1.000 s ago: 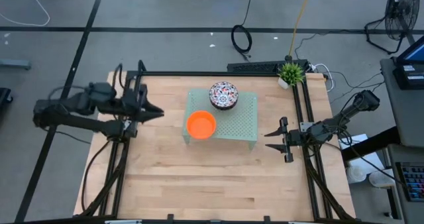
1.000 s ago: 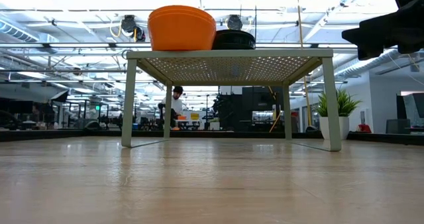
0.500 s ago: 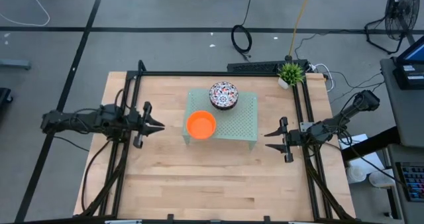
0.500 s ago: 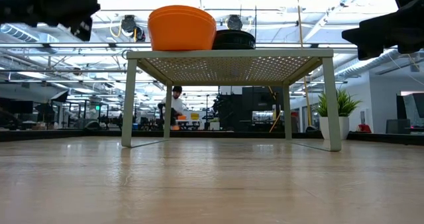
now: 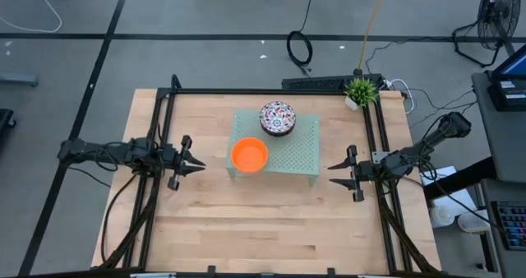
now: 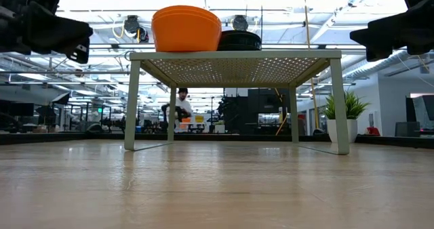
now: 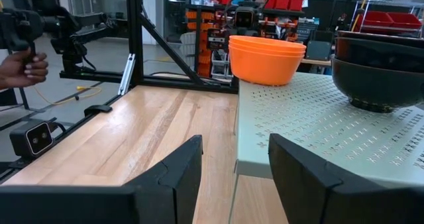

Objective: Pick & Place Mini bowls
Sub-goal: Return to Home Position

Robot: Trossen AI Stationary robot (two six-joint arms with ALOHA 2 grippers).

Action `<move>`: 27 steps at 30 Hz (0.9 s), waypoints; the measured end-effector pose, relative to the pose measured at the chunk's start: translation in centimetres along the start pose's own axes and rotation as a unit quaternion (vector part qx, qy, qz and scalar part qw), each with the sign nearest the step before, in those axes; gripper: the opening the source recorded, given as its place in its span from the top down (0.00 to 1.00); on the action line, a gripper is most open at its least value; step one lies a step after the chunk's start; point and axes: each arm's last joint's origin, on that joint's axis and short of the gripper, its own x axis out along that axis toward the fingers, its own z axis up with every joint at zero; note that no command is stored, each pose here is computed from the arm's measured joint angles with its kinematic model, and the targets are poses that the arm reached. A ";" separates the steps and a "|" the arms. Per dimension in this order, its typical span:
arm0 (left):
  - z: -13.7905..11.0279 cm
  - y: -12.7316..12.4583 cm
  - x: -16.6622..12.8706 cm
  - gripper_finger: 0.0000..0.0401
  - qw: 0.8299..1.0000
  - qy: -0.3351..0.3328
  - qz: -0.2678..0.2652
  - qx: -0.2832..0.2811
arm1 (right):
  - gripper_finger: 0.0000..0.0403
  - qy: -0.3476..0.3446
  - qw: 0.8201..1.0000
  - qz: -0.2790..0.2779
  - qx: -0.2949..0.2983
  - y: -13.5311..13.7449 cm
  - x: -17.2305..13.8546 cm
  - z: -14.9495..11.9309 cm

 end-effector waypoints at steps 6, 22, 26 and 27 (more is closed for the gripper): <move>-0.3 0.0 0.0 0.87 1.000 0.018 0.019 0.001 | 0.60 0.000 1.000 0.000 0.000 0.0 0.0 0.0; -0.3 0.2 0.0 0.87 0.998 0.021 0.053 -0.006 | 0.60 0.000 1.000 0.000 0.000 0.0 0.0 0.0; -0.3 0.2 0.0 0.87 0.998 0.021 0.053 -0.006 | 0.60 0.000 1.000 0.000 0.000 0.0 0.0 0.0; -0.3 0.2 0.0 0.87 0.998 0.021 0.053 -0.006 | 0.60 0.000 1.000 0.000 0.000 0.0 0.0 0.0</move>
